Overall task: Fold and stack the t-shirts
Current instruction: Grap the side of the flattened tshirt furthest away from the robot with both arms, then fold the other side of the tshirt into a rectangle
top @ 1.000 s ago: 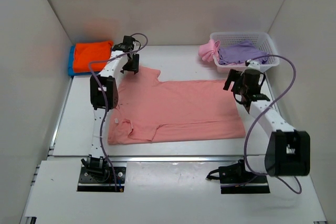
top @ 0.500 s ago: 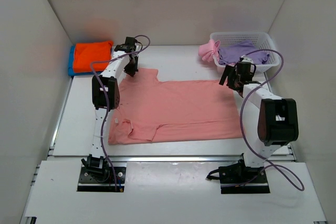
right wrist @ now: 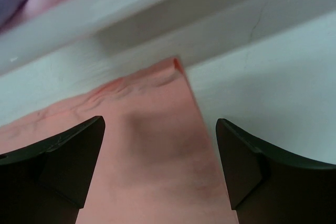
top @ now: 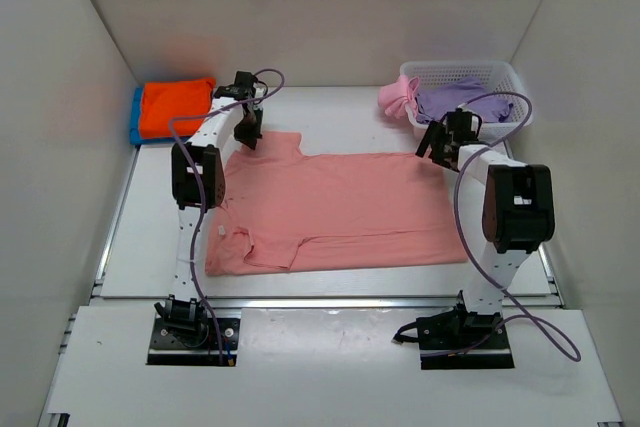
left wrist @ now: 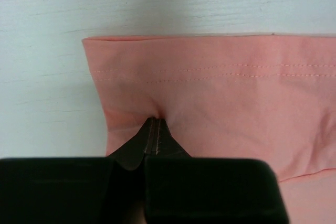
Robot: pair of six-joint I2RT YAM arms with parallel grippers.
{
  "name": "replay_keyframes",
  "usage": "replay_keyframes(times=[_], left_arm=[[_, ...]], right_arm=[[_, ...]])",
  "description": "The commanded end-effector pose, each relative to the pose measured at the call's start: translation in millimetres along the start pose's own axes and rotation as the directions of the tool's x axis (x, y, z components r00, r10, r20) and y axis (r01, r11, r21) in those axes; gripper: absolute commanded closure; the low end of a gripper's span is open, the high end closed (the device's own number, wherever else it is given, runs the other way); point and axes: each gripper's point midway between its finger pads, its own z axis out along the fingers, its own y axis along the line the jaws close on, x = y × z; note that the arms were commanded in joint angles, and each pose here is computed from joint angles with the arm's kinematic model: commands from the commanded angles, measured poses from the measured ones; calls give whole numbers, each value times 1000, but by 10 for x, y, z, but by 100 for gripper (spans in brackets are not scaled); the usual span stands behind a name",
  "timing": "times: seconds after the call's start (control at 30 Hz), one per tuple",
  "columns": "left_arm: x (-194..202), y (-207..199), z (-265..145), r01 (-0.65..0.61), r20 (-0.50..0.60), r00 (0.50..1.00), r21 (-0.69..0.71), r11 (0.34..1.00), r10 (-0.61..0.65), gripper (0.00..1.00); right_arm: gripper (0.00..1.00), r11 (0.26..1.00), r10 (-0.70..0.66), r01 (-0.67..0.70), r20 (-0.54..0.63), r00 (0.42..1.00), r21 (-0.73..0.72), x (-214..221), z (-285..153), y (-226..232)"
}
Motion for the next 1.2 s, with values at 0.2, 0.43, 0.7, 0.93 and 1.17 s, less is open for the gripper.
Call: replay_keyframes(times=[0.2, 0.43, 0.7, 0.93, 1.17], left_arm=[[77, -85, -269, 4, -18, 1000, 66, 998, -3, 100], [98, -53, -290, 12, -21, 1000, 69, 998, -10, 100], [119, -28, -277, 13, -26, 1000, 63, 998, -11, 100], [66, -80, -404, 10, -4, 1000, 74, 997, -10, 100], [-53, -81, -1080, 71, 133, 988, 95, 993, -84, 100]], right_arm=[[17, 997, 70, -71, 14, 997, 26, -207, 131, -31], [25, 997, 68, -69, -39, 997, -17, -94, 217, 24], [64, 996, 81, -83, -73, 994, -33, -40, 272, 50], [100, 996, 72, -73, -30, 997, -44, -124, 197, 67], [99, 994, -1, 9, 79, 997, -106, -315, -88, 182]])
